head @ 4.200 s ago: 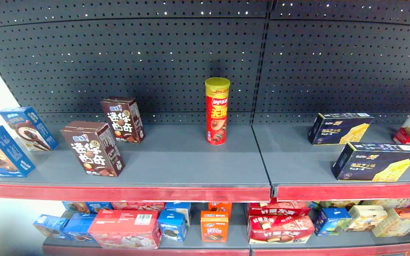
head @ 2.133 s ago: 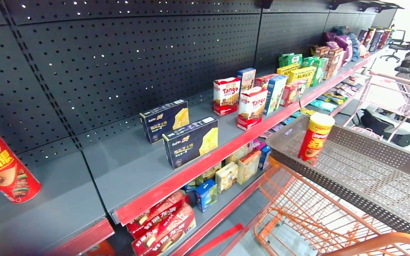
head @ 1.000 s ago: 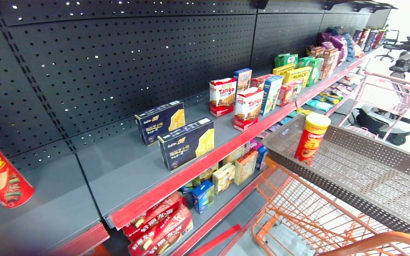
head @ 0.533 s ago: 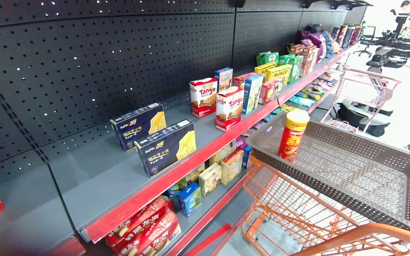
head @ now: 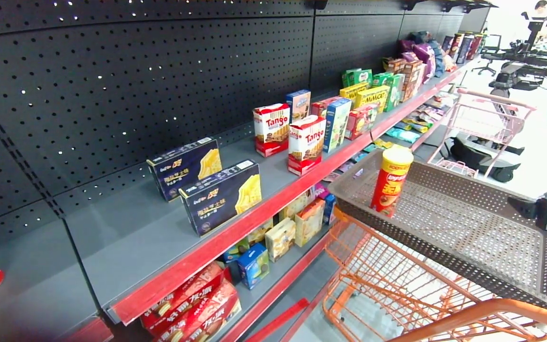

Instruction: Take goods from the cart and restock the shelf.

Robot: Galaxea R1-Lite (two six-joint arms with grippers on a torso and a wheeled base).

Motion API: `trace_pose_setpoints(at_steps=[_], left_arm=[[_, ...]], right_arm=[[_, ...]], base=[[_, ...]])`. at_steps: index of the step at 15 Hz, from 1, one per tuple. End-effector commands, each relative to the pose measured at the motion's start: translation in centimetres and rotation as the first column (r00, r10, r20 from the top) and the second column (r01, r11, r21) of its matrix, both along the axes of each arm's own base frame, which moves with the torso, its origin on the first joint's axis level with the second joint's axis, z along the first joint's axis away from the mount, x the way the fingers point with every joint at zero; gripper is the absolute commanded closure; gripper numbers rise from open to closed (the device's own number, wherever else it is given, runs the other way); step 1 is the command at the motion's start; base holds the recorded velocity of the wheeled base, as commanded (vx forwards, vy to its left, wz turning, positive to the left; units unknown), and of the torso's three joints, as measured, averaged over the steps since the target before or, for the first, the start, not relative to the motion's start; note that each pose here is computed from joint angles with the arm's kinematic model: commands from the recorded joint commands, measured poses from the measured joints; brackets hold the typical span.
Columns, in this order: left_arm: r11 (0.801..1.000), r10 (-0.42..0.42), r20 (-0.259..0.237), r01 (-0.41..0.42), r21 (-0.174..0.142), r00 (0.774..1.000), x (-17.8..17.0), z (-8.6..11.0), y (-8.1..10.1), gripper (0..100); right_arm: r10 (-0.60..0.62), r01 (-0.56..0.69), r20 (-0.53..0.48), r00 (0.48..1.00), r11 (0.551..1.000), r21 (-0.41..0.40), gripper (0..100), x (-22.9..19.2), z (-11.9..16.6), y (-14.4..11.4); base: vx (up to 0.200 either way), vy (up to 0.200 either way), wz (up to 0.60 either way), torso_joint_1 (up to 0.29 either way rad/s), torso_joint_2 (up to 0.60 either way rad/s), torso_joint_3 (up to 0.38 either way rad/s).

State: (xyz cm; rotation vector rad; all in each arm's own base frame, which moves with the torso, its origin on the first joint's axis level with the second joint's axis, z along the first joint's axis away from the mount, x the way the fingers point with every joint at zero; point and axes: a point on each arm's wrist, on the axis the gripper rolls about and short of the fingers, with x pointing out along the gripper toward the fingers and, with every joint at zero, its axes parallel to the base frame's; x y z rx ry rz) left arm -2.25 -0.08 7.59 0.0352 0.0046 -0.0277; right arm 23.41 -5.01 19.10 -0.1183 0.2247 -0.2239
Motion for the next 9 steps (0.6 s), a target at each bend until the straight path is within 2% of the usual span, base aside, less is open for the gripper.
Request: trace_pose_setpoints(at_steps=[1, 5, 7, 9], left_arm=[[1.0, 0.0, 0.001, 0.0, 0.0, 1.0, 0.0, 0.0, 0.0, 0], [1.0, 0.0, 0.001, 0.0, 0.0, 1.0, 0.0, 0.0, 0.0, 0], [1.0, 0.0, 0.001, 0.0, 0.0, 1.0, 0.0, 0.0, 0.0, 0], [1.0, 0.0, 0.001, 0.0, 0.0, 1.0, 0.0, 0.0, 0.0, 0]], right_arm=[[0.099, -0.097, -0.071, 0.993, 0.995, 0.031, 0, 1.9, -2.1, 1.1], [0.3, -0.298, -0.022, 0.954, 0.953, 0.059, 0, 3.6, -2.6, 1.6], [0.317, -0.316, -0.041, 0.947, 0.948, 0.031, 0, 4.3, -3.5, 1.9], [0.36, -0.357, -0.073, 0.93, 0.933, 0.051, 0, 4.6, -4.6, 2.9]], base=[[0.0, 0.0, 0.0, 0.0, 0.0, 0.0], [0.0, 0.0, 0.0, 0.0, 0.0, 0.0], [0.0, 0.0, 0.0, 0.0, 0.0, 0.0], [0.0, 0.0, 0.0, 0.0, 0.0, 0.0]])
